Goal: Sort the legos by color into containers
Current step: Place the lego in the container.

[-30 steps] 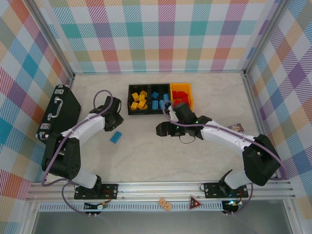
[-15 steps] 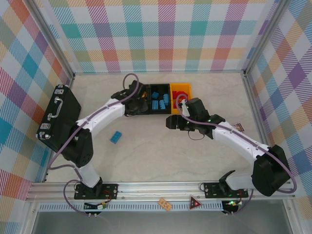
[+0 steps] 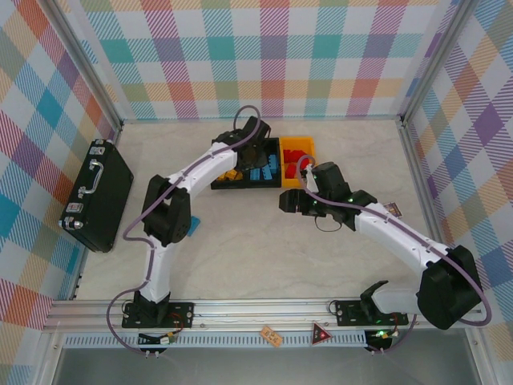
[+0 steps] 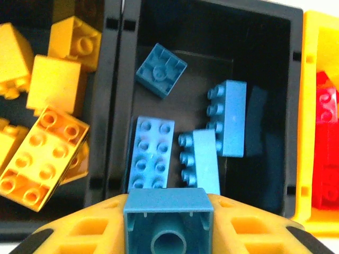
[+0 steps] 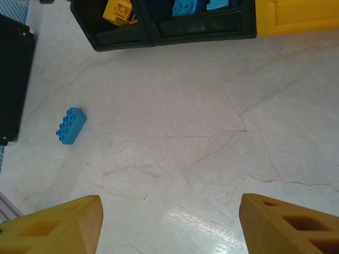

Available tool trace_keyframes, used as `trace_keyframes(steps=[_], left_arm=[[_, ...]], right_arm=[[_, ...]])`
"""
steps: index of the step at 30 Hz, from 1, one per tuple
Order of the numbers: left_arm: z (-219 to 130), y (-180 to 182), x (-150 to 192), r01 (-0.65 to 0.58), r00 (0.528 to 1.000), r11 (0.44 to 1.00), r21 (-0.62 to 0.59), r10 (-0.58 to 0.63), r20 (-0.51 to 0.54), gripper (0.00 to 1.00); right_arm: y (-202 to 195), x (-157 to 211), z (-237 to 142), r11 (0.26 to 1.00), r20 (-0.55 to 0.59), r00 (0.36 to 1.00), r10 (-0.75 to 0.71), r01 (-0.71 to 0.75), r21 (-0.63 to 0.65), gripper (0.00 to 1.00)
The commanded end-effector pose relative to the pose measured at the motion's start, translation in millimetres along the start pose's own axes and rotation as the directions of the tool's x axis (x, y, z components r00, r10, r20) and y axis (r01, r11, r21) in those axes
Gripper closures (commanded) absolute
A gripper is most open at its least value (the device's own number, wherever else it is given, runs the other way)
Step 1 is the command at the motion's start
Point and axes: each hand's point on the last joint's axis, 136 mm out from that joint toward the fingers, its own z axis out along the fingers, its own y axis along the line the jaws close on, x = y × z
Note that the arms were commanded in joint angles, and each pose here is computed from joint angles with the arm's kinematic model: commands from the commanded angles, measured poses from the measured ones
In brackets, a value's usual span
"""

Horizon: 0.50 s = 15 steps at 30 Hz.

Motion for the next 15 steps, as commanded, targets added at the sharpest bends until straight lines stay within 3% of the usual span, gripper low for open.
trace_keyframes(steps=[1, 15], left_arm=[[5, -5, -7, -0.042, 0.999, 0.999, -0.033, 0.042, 0.009, 0.65], [44, -30, -40, -0.094, 0.992, 0.995, -0.042, 0.097, 0.079, 0.62]], right_arm=[[-8, -2, -4, 0.999, 0.013, 1.000, 0.025, -0.025, 0.025, 0.31], [-14, -8, -7, 0.998, 0.019, 0.999, 0.040, -0.041, 0.040, 0.31]])
